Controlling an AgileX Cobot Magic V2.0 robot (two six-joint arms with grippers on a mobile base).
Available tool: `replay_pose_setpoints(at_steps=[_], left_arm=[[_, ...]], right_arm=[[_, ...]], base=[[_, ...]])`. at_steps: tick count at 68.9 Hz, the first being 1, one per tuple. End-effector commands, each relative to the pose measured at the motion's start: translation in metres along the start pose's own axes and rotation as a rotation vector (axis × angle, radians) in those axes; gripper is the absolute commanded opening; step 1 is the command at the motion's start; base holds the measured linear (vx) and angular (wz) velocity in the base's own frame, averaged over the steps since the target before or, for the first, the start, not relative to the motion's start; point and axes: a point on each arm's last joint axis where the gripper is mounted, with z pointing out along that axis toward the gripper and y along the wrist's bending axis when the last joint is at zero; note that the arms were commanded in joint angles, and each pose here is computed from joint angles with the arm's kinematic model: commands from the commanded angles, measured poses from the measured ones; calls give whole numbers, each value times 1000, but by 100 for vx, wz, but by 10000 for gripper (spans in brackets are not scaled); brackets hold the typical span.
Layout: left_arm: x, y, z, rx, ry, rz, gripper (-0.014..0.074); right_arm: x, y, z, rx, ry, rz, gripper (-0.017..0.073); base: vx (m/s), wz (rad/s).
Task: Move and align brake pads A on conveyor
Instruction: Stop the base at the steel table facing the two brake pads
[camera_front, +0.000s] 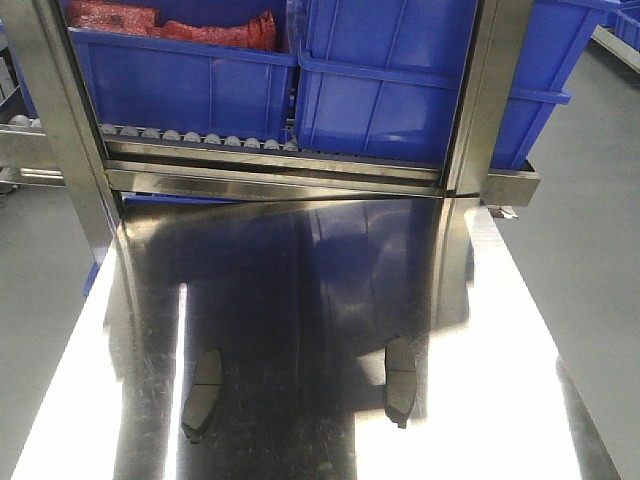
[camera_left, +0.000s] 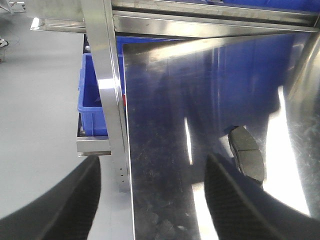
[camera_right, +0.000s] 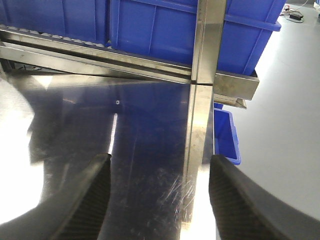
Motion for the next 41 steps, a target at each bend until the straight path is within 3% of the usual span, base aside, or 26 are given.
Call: replay_pose_setpoints(at_steps=[1, 41], left_arm=[[-12, -1, -2, 6, -76, -9, 425], [-12, -1, -2, 6, -76, -9, 425]], right_arm=[[-13, -1, -2, 13, -85, -10, 414], [-13, -1, -2, 13, -83, -10, 414]], base=[[0, 0], [0, 0]])
